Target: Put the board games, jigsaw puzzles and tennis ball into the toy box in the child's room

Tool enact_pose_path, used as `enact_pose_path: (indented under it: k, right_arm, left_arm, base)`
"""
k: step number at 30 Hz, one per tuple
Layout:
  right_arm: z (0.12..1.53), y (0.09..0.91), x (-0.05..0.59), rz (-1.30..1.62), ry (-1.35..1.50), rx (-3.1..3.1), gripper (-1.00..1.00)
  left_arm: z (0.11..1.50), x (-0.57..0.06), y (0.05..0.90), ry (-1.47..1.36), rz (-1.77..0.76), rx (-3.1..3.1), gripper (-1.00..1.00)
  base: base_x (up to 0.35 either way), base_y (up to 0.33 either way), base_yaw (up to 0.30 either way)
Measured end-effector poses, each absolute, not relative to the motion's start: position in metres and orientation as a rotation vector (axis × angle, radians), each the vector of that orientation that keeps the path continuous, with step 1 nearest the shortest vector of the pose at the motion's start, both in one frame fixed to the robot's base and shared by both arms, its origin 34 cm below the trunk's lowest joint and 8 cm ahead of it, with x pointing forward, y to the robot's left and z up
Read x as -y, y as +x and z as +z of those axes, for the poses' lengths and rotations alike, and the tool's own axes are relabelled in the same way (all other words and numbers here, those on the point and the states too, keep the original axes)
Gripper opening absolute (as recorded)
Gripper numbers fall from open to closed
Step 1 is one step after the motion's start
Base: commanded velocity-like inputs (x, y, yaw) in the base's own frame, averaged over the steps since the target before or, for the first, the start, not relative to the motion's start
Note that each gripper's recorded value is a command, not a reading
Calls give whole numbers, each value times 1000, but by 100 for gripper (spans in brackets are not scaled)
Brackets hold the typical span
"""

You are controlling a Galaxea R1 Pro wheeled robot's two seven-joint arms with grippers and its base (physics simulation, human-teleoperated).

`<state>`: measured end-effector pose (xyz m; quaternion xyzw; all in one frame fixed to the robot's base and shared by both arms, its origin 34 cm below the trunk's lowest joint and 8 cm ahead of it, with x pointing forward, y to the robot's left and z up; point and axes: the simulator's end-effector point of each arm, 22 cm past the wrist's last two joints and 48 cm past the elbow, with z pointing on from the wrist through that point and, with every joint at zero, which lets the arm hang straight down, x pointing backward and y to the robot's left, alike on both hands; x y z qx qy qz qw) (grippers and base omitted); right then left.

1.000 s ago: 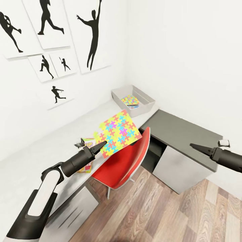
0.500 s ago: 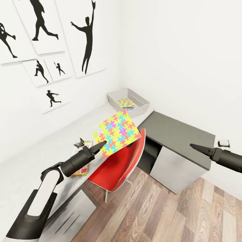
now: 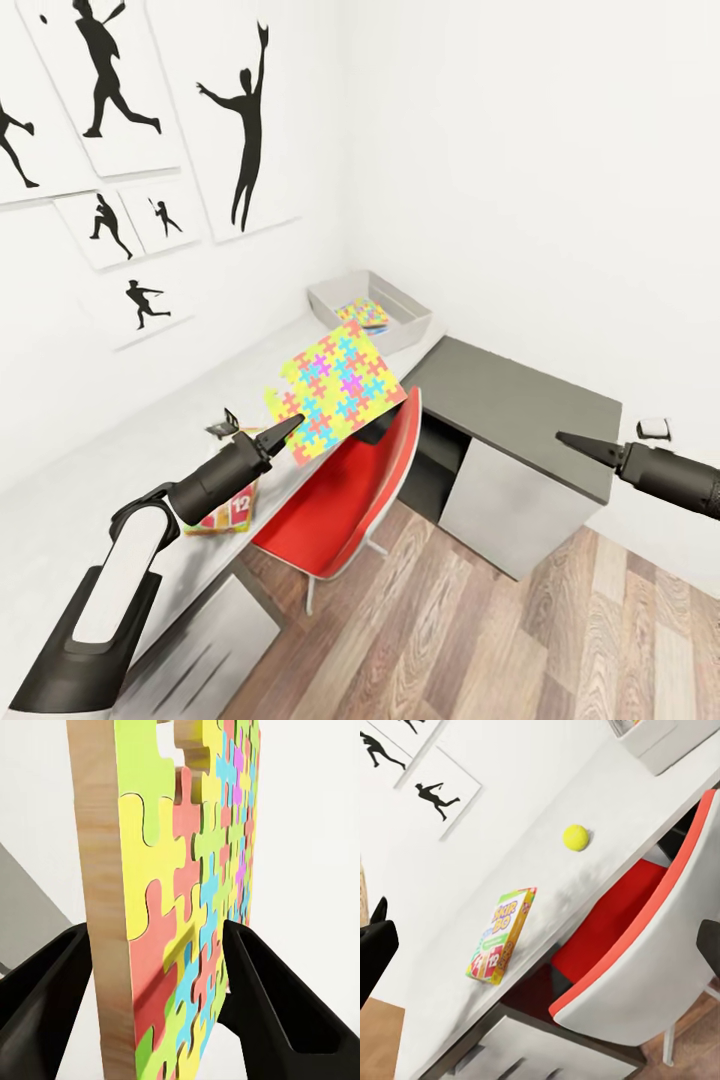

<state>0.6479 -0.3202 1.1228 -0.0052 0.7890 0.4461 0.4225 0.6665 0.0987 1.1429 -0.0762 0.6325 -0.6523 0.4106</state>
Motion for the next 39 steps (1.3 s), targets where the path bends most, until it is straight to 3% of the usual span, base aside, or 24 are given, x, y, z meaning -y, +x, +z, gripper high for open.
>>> enact_pose_path:
  k: [25,39]
  right_arm:
    - [1136,643,314,1121,-43,-1961,100]
    - [1134,642,310,1127,-50,-1967,100]
  left_arm:
    - [1158,-107,662,-169,-1628,-1572,-100]
    - [1160,-112,663,-175,-1619,-1557,-100]
  base:
    - [1,-3,-30]
    - [122,-201,12]
